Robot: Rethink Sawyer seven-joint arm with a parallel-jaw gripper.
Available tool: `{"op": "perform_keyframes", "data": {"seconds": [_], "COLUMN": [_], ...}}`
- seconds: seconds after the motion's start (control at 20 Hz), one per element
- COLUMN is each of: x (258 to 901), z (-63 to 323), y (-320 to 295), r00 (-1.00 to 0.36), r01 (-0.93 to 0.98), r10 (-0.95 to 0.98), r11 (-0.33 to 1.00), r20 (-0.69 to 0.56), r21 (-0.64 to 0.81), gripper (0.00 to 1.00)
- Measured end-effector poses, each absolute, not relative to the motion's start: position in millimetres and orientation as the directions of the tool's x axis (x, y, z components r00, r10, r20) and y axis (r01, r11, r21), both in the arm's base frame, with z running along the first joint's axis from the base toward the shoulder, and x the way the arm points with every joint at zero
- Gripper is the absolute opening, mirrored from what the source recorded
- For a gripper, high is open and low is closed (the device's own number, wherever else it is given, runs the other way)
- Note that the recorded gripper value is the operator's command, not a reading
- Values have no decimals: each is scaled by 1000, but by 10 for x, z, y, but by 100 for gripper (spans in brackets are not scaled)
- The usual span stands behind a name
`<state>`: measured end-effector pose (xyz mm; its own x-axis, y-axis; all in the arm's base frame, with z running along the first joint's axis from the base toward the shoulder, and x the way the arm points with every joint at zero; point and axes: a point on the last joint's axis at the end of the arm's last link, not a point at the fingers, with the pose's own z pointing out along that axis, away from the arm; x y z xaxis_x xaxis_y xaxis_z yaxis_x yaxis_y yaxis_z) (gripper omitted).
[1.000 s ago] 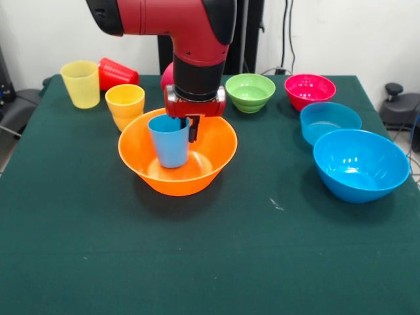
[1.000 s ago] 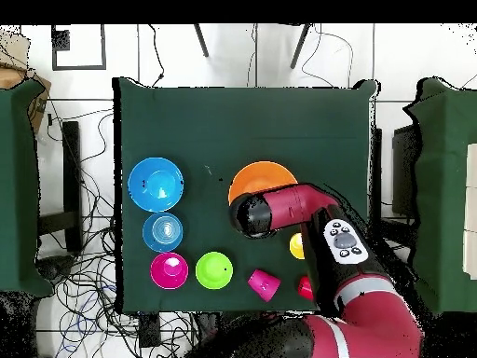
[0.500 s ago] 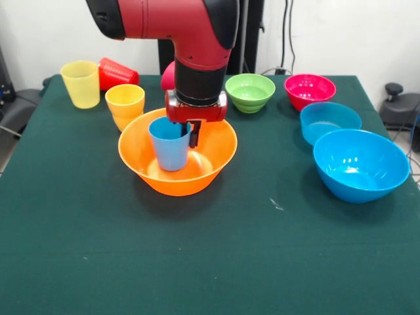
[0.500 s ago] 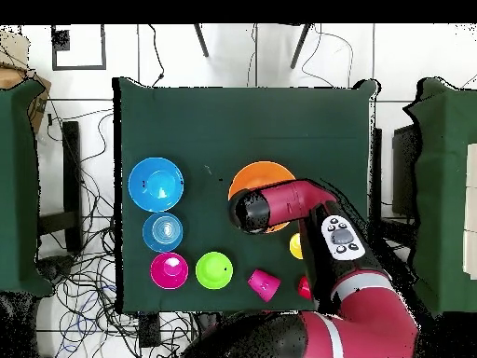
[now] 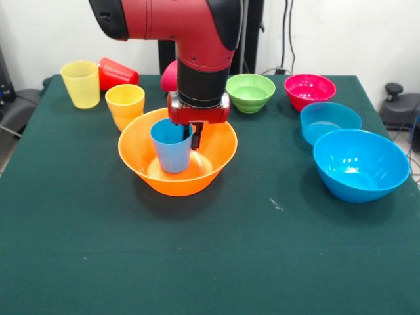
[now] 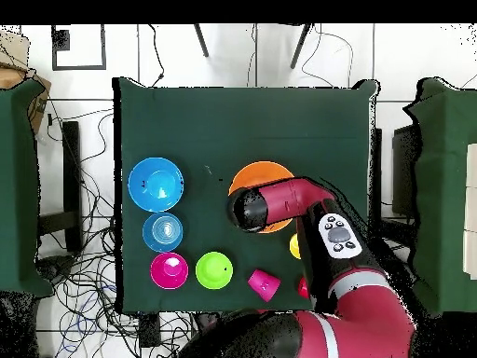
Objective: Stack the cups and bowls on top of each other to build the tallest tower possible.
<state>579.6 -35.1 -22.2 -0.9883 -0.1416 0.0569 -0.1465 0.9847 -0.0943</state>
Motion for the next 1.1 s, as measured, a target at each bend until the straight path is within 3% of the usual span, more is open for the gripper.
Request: {"op": "perform_keyframes", "data": {"seconds": [0.45,0.5,1.1], "x": [5793,5793,5793], "z": [-225,-225,-225], "y": [-346,-344,-341], "r00": [-988,-988,-988], "r01": [-147,-148,-148], "r10": [-142,-143,-143], "r11": [985,985,984], "r20": [58,58,58], "r21": [-94,-94,-94], "gripper": [0,100,100]}}
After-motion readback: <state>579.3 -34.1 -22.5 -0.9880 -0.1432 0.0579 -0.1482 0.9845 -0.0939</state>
